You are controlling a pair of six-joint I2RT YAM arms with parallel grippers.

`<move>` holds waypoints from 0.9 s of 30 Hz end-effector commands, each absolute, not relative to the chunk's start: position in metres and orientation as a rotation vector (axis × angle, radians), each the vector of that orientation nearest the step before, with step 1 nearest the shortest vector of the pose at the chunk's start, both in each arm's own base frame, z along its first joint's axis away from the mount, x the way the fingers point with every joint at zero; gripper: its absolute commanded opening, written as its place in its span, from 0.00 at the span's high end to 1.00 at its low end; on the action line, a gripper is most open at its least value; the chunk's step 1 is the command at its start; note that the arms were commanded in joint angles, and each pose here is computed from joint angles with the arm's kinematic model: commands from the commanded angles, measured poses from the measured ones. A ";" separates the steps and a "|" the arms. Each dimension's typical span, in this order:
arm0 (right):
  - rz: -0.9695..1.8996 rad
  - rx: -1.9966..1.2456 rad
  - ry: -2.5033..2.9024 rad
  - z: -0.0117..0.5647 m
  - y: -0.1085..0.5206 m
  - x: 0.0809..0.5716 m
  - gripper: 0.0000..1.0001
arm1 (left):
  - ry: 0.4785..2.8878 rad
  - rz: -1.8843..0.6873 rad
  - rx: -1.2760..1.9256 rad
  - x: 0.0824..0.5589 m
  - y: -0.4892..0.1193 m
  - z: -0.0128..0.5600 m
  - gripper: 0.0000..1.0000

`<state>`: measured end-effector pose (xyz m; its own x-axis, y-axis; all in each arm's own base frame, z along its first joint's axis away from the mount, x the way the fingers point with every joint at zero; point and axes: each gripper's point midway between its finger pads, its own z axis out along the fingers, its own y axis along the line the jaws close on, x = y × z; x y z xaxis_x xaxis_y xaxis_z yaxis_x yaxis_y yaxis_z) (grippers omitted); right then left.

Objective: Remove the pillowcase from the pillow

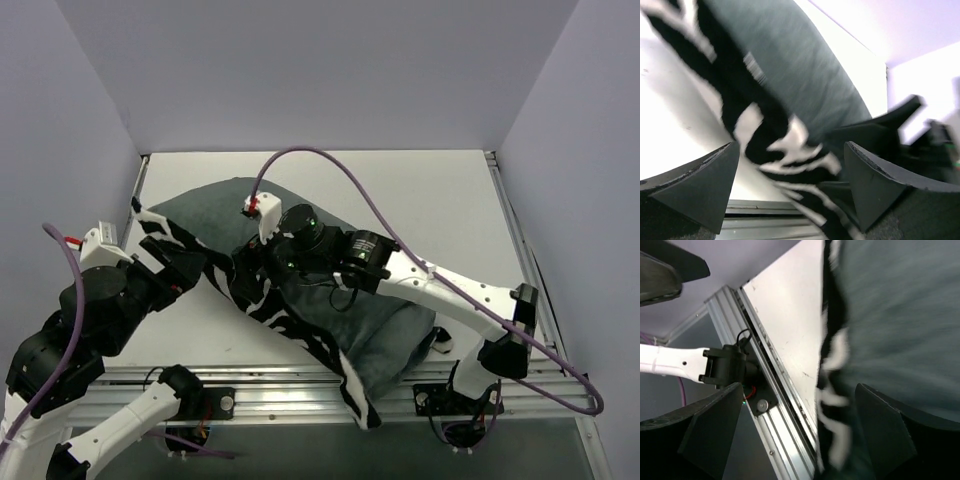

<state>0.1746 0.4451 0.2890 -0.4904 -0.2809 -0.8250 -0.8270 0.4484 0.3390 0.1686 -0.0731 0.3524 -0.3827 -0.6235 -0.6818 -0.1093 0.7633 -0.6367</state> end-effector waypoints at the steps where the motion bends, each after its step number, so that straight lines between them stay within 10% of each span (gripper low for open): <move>1: 0.965 -0.860 1.915 0.339 0.420 0.179 0.11 | 1.900 -0.499 -0.577 0.162 -0.049 0.352 0.06; 9: 0.743 -0.595 1.925 0.363 0.359 0.216 0.05 | 1.975 -0.473 -0.558 0.167 -0.059 0.335 0.06; 27: 0.768 -0.408 2.358 0.170 0.290 0.220 0.05 | 2.359 -0.615 -0.636 0.263 -0.161 0.151 0.06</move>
